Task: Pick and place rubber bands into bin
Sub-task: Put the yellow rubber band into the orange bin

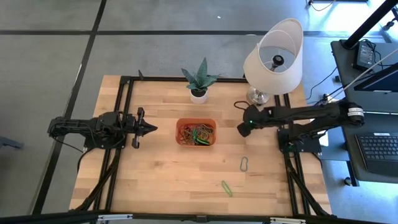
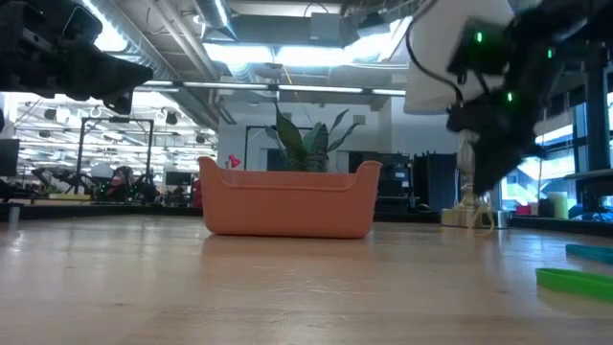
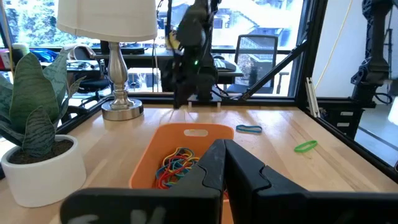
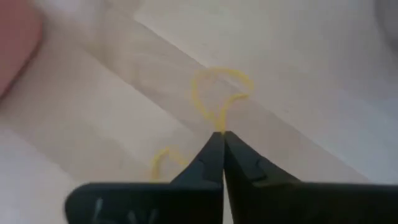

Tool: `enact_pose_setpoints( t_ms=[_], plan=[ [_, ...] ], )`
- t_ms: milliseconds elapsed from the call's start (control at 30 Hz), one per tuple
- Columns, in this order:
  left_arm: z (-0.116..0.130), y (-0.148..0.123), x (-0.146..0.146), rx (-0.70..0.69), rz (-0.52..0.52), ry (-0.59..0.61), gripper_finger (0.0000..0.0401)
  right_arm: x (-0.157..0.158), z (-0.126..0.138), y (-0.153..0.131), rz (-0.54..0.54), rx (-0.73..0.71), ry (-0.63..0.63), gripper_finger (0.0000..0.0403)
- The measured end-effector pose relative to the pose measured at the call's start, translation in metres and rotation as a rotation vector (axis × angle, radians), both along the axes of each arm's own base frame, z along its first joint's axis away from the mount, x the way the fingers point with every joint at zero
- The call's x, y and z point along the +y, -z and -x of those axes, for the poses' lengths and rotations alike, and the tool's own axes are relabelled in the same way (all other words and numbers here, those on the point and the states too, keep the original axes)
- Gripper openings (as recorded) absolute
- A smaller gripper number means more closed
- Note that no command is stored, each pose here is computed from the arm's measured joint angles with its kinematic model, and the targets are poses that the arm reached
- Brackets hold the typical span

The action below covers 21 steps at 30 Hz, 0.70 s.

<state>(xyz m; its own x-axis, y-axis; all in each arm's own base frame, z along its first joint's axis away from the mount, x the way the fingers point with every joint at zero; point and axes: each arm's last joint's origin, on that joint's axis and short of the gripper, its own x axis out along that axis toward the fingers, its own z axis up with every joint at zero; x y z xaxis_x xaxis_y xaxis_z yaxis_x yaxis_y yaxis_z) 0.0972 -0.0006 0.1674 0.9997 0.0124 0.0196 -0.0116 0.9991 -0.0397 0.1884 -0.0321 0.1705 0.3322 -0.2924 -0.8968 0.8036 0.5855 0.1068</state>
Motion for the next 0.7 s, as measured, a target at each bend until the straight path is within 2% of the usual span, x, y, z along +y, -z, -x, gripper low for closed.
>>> enact_pose_setpoints(
  t_ms=[233,400,567,700],
  plan=[
    [0.0,0.0,0.0,0.0,0.0,0.0,0.0004,0.014,-0.02,-0.077,0.123,-0.058,-0.023,0.0001],
    [0.0,0.0,0.0,0.0,0.0,0.0,0.0004,0.024,-0.046,-0.13,0.183,-0.189,-0.064,0.0],
    [0.0,0.0,0.0,0.0,0.0,0.0,0.0004,0.033,-0.089,-0.162,0.222,-0.234,-0.154,0.0],
    [0.0,0.0,0.0,0.0,0.0,0.0,0.0004,0.042,-0.136,-0.166,0.253,-0.205,-0.237,0.0]
  ],
)
